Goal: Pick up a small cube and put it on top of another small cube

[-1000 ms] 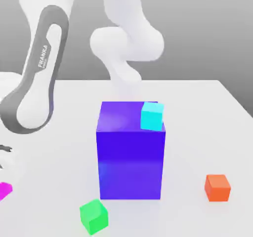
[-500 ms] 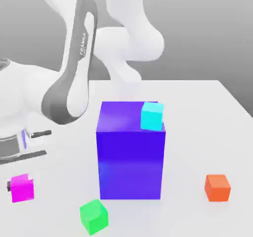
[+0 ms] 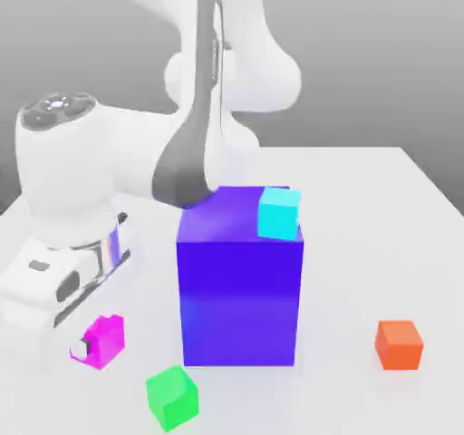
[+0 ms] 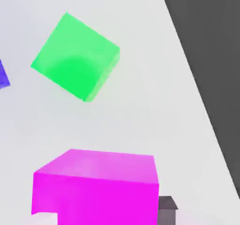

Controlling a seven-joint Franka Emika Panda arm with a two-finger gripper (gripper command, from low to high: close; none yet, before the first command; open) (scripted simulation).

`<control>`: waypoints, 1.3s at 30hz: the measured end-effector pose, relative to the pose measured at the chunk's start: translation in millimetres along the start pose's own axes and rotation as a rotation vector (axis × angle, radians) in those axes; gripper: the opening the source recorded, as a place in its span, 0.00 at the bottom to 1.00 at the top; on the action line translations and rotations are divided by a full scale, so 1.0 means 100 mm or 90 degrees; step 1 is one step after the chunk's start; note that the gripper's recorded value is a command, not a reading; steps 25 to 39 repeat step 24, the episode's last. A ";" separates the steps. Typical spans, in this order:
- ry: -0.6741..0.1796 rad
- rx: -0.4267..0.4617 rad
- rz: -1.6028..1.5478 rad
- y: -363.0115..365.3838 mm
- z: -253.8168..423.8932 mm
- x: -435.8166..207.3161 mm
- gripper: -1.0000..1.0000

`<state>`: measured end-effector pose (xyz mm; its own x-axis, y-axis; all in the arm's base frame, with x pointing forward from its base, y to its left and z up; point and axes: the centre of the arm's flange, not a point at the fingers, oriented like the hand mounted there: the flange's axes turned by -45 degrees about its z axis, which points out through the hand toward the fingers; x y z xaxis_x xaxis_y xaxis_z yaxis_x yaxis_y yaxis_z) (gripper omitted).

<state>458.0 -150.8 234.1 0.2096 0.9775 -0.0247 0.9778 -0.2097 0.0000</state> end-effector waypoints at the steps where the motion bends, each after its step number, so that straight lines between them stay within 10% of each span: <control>1: 0.001 0.000 -0.034 -0.01 -0.01 0.05 0.00; 22: 0.014 -0.006 -0.456 -0.17 0.48 0.71 0.00; 23: 0.015 -0.005 -0.456 -0.17 0.53 0.71 1.00; 39: 0.015 -0.006 -0.456 -0.17 0.53 0.71 1.00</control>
